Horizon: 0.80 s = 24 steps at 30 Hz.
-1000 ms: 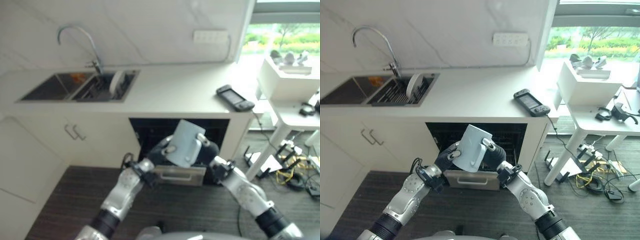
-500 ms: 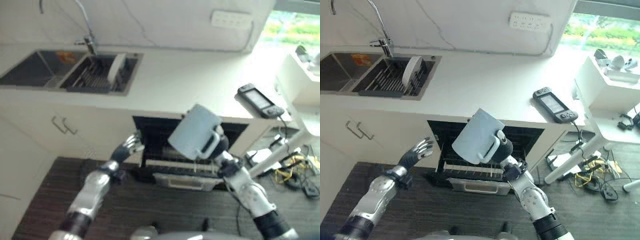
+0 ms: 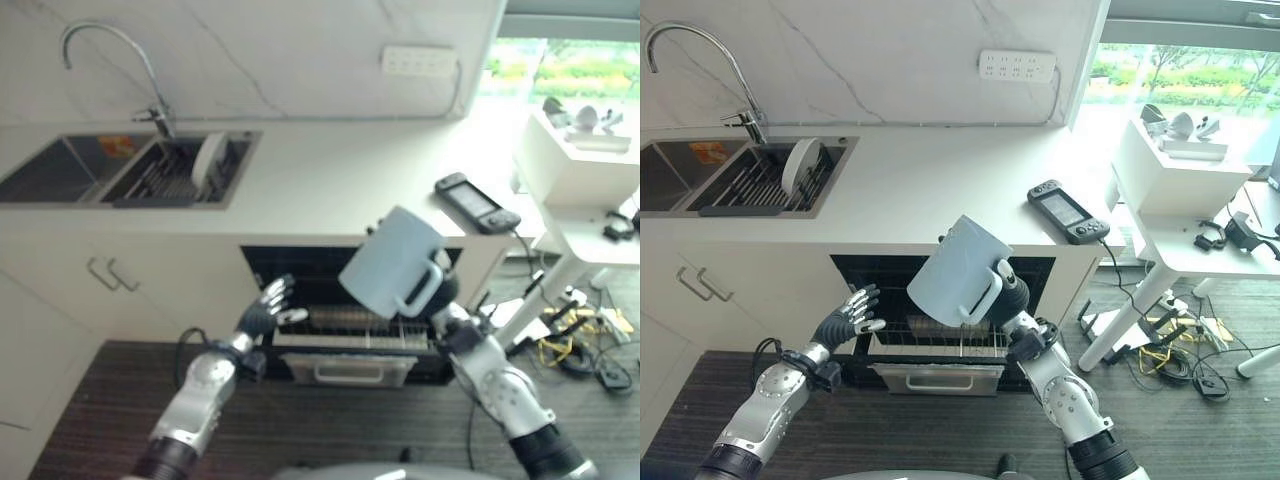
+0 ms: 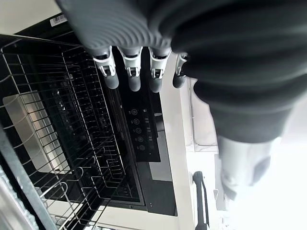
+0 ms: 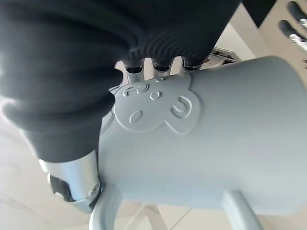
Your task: Place the dishes in the dishwasher.
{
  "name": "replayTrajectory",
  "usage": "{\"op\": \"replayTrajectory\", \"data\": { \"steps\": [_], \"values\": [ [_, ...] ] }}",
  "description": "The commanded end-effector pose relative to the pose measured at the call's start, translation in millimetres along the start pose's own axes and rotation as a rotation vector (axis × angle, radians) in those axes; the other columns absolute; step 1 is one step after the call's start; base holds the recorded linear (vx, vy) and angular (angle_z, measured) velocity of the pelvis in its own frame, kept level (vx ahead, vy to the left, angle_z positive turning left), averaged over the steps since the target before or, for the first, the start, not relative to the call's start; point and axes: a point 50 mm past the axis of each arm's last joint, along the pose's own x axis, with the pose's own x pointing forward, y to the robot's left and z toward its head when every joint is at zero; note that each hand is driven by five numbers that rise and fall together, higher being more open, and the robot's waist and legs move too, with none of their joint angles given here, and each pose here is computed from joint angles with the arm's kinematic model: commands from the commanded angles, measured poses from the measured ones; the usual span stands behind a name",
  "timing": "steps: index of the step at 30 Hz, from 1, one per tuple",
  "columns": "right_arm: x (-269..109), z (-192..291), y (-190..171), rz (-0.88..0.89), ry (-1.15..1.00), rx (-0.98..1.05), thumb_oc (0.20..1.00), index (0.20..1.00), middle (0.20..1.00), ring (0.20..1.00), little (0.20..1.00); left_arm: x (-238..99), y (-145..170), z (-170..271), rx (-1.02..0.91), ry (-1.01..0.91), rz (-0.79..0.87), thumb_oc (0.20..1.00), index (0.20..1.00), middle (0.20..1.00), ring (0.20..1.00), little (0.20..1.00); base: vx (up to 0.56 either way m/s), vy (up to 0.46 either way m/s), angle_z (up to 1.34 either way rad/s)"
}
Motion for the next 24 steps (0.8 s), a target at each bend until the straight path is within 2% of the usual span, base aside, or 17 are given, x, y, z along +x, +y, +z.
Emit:
{"op": "replayTrajectory", "data": {
  "steps": [1, 2, 10, 15, 19, 24],
  "values": [
    [9, 28, 15, 0.043, -0.151, -0.1, 0.2, 0.2, 0.2, 0.2, 0.2, 4, 12, 24, 0.226, -0.049, -0.046, 1.0, 1.0, 1.0, 1.0, 1.0, 0.14, 0.012, 0.04],
    [7, 39, 9, -0.016, -0.166, -0.173, 0.2, 0.2, 0.2, 0.2, 0.2, 3, 17, 27, 0.35, -0.027, -0.074, 1.0, 1.0, 1.0, 1.0, 1.0, 0.13, 0.012, 0.04],
    [-1, 71, -11, -0.177, -0.116, -0.37, 0.2, 0.2, 0.2, 0.2, 0.2, -3, 31, 50, 0.694, 0.045, -0.22, 1.0, 1.0, 1.0, 1.0, 1.0, 0.09, -0.023, 0.12],
    [-9, 83, -28, -0.313, -0.052, -0.482, 0.2, 0.2, 0.2, 0.2, 0.2, -5, 55, 56, 1.009, 0.196, -0.167, 1.0, 1.0, 1.0, 1.0, 1.0, -0.03, -0.068, 0.15],
    [-21, 87, -39, -0.398, 0.013, -0.569, 0.2, 0.2, 0.2, 0.2, 0.2, -6, 65, 61, 1.158, 0.263, -0.137, 1.0, 1.0, 1.0, 1.0, 1.0, -0.07, -0.103, 0.13],
    [-18, 94, -63, -0.547, -0.001, -0.607, 0.2, 0.2, 0.2, 0.2, 0.2, 10, 61, 87, 1.324, 0.173, -0.08, 1.0, 1.0, 1.0, 1.0, 1.0, -0.17, -0.112, 0.26]
  ]
}}
